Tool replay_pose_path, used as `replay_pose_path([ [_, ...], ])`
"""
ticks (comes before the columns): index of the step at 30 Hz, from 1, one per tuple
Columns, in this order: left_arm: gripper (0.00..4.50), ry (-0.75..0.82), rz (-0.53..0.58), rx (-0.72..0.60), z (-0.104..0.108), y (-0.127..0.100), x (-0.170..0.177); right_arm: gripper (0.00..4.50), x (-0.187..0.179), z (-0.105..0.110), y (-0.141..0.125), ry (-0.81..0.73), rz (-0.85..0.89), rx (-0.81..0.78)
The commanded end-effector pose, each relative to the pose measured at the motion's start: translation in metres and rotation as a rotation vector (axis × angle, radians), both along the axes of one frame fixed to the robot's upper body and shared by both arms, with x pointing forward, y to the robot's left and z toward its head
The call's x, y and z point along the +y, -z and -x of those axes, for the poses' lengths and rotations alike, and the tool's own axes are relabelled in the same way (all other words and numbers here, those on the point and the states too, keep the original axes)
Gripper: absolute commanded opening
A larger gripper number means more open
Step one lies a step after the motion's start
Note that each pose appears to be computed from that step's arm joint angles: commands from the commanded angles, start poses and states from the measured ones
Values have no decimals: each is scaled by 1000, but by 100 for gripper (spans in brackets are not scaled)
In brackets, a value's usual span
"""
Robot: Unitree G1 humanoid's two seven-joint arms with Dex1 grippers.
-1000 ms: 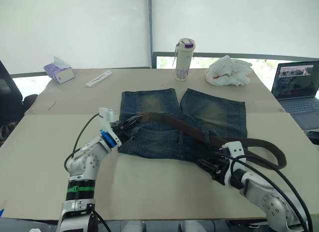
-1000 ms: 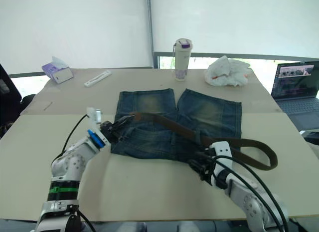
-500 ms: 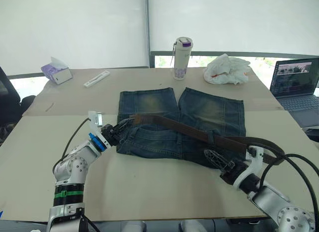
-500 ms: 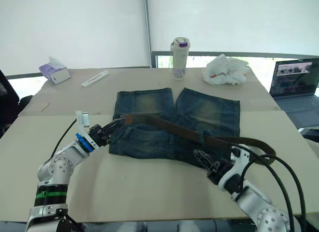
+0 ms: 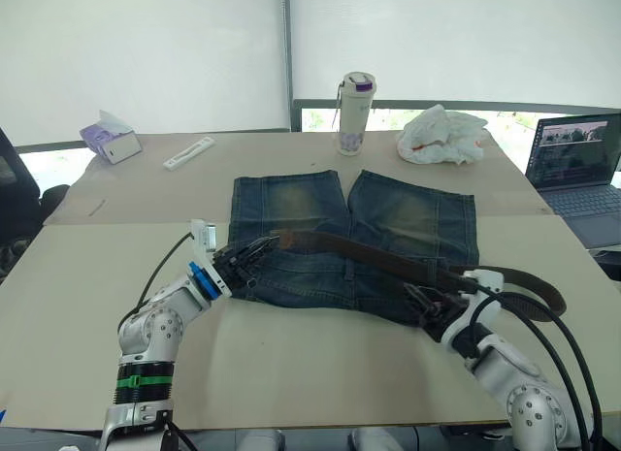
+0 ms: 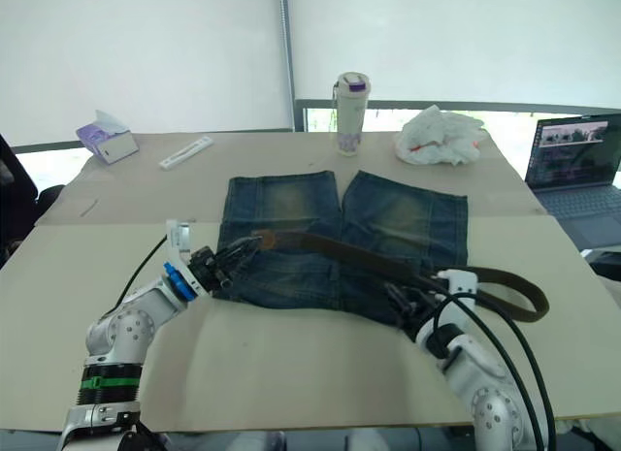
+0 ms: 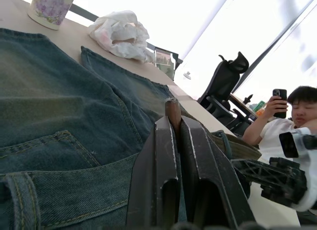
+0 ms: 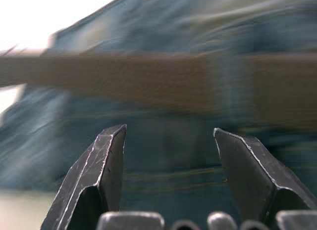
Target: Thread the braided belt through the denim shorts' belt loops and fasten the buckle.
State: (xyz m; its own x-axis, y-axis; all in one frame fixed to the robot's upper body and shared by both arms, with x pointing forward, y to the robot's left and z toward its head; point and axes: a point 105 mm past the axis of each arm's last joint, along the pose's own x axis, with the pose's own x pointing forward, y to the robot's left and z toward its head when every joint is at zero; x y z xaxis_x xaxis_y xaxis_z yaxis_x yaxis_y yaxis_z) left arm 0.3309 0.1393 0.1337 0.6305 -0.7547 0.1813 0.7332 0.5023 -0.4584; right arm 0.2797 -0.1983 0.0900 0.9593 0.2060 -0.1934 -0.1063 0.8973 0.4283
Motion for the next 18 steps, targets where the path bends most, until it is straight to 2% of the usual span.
replay_pose_path([
  [1, 0, -3, -4, -42, 2, -9, 6, 312, -12, 1, -2, 62, -11, -4],
  [9, 0, -131, 22, -3, -5, -9, 57, 312, -18, 5, 16, 121, -20, 100],
  [13, 0, -176, 102, -9, -10, -22, 75, 312, -20, 4, 13, 130, -8, 78],
  [16, 0, -62, 123, 4, -1, -28, 59, 312, 8, 6, -17, -54, -70, -66],
  [18, 0, 59, 157, 18, 9, -33, 37, 312, 40, 20, -42, -281, -126, -176],
])
